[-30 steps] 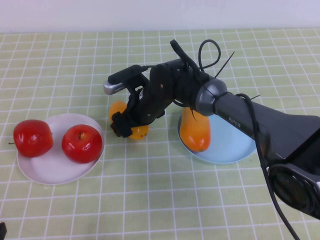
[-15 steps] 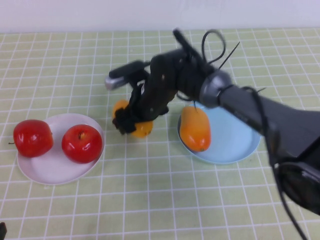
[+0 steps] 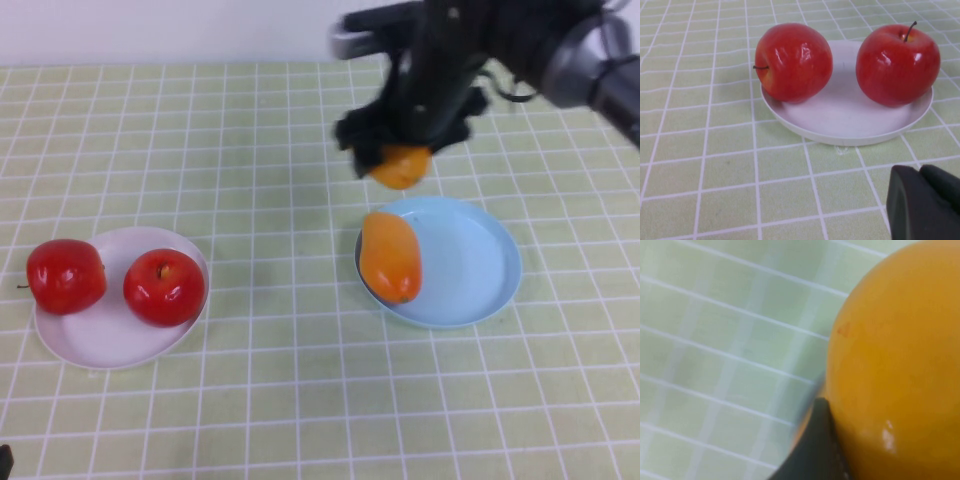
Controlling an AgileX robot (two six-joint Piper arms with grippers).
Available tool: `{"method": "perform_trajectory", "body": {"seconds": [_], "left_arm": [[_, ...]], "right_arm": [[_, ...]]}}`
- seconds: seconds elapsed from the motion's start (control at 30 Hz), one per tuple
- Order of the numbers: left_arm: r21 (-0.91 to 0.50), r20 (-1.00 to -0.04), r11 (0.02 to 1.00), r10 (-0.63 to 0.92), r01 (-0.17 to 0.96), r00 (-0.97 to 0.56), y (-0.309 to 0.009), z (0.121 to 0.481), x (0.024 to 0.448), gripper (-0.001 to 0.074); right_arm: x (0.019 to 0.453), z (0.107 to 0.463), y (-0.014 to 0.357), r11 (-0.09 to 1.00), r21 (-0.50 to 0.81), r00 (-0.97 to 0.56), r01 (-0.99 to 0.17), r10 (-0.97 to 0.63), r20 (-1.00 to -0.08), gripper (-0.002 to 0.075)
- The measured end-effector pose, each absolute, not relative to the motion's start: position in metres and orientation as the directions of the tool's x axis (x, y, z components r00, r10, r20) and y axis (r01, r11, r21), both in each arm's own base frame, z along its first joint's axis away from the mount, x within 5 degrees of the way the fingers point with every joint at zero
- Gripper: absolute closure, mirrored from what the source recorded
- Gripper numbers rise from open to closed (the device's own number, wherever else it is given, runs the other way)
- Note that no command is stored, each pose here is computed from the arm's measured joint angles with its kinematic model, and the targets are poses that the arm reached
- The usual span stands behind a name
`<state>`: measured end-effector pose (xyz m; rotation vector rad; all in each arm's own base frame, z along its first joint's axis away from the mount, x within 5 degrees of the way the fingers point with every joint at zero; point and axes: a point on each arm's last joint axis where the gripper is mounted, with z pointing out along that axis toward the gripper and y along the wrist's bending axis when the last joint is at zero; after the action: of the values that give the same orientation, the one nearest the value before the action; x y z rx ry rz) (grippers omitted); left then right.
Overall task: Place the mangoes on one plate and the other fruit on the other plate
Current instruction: Put another type of fruit in the right plate
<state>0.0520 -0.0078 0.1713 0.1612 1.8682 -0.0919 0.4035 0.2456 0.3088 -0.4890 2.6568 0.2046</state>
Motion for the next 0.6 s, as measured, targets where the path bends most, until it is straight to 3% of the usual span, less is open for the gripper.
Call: {"method": "perform_trajectory", "body": {"seconds": [0.3, 0.53, 0.6], "left_arm": [[0.018, -0.954, 0.987, 0.065, 0.158, -0.292, -0.008, 0.171, 0.052, 0.0732], [0.018, -0.954, 0.987, 0.065, 0.158, -0.292, -0.008, 0.171, 0.052, 0.0732], [0.018, -0.954, 0.987, 0.065, 0.158, -0.292, -0.008, 0.171, 0.052, 0.0732]], "right_arm": [[0.402, 0.241, 0.207, 0.968, 0.048, -0.951, -0.246, -0.232, -0.206, 0.0176], [0.401, 0.213, 0.198, 0.973, 0.055, -0.961, -0.223, -0.210, -0.179, 0.0176], [0.400, 0.211, 0.198, 0.974, 0.057, -0.962, -0.221, -0.208, -0.177, 0.0139]]}}
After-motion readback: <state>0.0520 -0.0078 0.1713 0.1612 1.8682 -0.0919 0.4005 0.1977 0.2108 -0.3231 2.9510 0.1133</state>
